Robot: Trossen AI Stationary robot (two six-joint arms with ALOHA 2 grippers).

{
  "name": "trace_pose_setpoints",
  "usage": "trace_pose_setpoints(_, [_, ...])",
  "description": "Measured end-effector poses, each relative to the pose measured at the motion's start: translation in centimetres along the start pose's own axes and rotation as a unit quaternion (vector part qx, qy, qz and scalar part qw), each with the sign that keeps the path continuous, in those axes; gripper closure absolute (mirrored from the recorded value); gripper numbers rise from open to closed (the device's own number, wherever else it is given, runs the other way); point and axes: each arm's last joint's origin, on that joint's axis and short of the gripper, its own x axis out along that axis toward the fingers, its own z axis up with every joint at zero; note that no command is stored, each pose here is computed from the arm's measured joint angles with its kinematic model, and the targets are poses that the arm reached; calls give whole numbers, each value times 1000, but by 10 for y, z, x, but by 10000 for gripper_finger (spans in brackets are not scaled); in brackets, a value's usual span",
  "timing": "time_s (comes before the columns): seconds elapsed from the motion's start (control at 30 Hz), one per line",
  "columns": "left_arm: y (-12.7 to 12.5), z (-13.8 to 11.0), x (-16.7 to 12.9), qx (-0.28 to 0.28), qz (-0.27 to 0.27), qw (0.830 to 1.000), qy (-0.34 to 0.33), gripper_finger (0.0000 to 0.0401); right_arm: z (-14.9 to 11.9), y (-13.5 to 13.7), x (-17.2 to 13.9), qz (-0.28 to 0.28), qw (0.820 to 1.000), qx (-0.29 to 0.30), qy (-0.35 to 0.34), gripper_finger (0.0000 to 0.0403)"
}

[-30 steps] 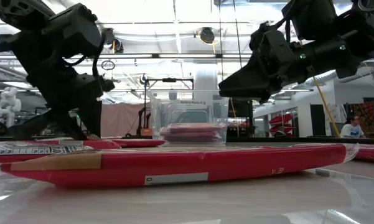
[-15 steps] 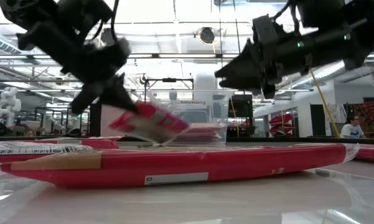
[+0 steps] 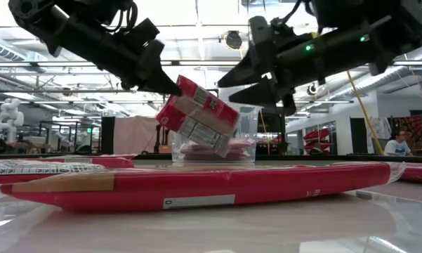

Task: Sort popcorn bags into baskets
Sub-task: Put the popcorn bag into the transparent bin

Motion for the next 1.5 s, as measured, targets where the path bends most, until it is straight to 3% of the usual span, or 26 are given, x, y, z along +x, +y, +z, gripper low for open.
trace_pose_setpoints(0.2, [-3, 5, 3, -71, -55, 996, -26, 395, -8, 6, 13, -43, 994, -104, -14, 140])
trace_pose_setpoints(0.4, [-6, 3, 8, -106, -59, 992, -33, 398, 1, 10, 15, -42, 994, -77, -57, 104])
trace_pose_setpoints(0.53, [-10, 1, 15, -120, -64, 989, -60, 394, 4, 14, 17, -42, 993, -93, -64, 93])
trace_pose_setpoints(0.77, [-16, 0, 24, -150, -74, 979, -113, 395, 2, 20, 30, -137, 977, -151, -67, 98])
trace_pose_setpoints(1.13, [-18, -15, 40, -181, -76, 974, -112, 394, -12, 16, 49, -192, 964, -159, -89, 101])
trace_pose_setpoints(1.33, [-17, -15, 42, -155, -131, 974, -104, 394, -13, 12, 52, -192, 961, -181, -77, 112])
trace_pose_setpoints(1.5, [-16, -15, 43, -153, -160, 971, -95, 388, -12, 9, 56, -167, 970, -163, -68, 165])
